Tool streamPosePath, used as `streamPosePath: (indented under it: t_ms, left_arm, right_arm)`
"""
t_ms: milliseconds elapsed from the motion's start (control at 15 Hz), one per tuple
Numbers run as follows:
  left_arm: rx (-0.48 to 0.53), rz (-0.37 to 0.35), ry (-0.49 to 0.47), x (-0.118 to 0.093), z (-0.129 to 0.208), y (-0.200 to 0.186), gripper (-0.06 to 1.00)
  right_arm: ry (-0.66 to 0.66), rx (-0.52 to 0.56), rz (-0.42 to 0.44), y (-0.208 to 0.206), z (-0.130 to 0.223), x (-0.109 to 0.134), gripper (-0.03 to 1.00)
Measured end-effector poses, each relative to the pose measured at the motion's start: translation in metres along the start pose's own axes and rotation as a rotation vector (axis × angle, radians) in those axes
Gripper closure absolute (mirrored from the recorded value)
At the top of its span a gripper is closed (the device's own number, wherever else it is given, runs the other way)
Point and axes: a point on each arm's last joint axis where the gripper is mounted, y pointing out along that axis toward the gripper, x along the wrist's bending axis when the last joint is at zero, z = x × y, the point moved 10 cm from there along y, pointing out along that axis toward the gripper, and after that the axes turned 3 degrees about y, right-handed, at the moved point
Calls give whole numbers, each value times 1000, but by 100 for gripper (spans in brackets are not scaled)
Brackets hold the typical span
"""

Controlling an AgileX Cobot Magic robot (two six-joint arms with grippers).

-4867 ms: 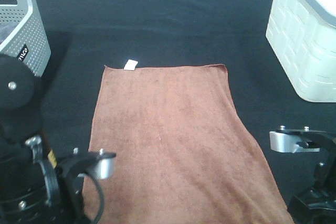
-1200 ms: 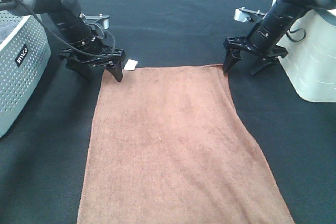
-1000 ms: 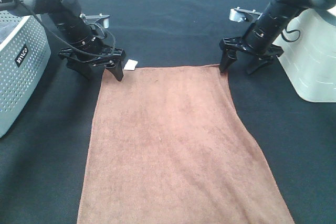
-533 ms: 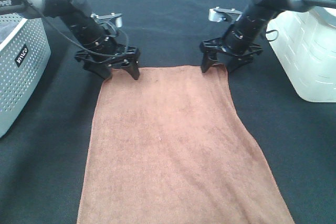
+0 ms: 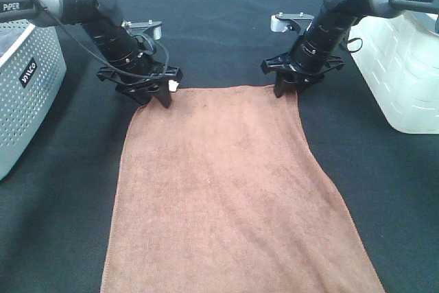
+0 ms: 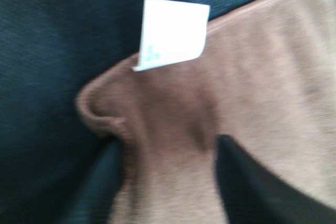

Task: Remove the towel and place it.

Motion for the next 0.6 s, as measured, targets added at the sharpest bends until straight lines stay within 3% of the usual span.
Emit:
streamPosePath:
  t_ms: [200, 333, 600]
  left_arm:
    - [13, -46, 46, 9, 2, 0, 83]
    - [16, -51, 75, 10, 3, 0, 94]
    - [6, -53, 82, 10, 1, 0, 94]
  right_arm:
    - [8, -3, 2, 1, 0, -1, 93]
    - [10, -3, 2, 1, 0, -1, 96]
    - [8, -8, 2, 0, -4, 0, 96]
